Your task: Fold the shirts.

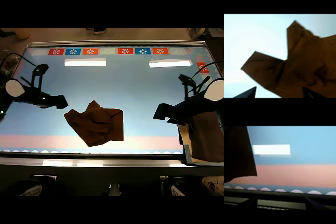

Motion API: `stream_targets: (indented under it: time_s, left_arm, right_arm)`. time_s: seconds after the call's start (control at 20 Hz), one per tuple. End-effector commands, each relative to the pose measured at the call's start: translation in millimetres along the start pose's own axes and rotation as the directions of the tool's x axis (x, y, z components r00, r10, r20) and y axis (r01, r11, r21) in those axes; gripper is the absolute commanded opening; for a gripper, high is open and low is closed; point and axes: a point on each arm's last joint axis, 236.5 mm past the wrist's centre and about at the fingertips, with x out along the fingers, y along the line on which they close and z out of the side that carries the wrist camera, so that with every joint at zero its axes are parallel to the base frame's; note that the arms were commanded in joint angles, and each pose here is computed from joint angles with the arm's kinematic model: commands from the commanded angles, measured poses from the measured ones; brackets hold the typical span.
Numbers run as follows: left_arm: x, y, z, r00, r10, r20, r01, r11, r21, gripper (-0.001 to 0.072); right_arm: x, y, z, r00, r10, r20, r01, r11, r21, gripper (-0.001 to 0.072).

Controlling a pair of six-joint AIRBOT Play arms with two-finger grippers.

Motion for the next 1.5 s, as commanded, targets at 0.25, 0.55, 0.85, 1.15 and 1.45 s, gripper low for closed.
stream_targets:
  time_s: [0.25,0.55,0.85,1.15,1.45]
  left_arm:
    - [96.9,45.5,-64.9,0.981,-0.172,-0.095,0.114,0.894,-0.434,0.0709]
    - [145.4,33.0,-56.1,0.964,-0.259,-0.067,0.177,0.807,-0.563,0.0568]
    - [136.1,32.3,-30.4,0.971,-0.240,0.012,0.216,0.851,-0.478,0.0025]
    - [98.1,23.7,-8.6,0.967,-0.230,0.109,0.255,0.891,-0.375,0.0025]
    - [69.8,16.9,4.5,0.958,-0.225,0.179,0.273,0.906,-0.324,0.0026]
  right_arm:
    - [93.3,6.8,-50.6,0.965,0.183,-0.187,-0.168,0.981,0.094,0.0612]
    - [120.1,14.9,-56.7,0.951,0.224,-0.212,-0.211,0.974,0.080,0.0674]
    - [184.2,74.0,-69.1,0.928,0.271,-0.254,-0.276,0.961,0.018,0.0710]
    - [217.2,100.9,-61.0,0.896,0.380,-0.232,-0.349,0.923,0.164,0.0708]
    - [223.2,109.5,-44.7,0.891,0.423,-0.166,-0.364,0.882,0.298,0.0685]
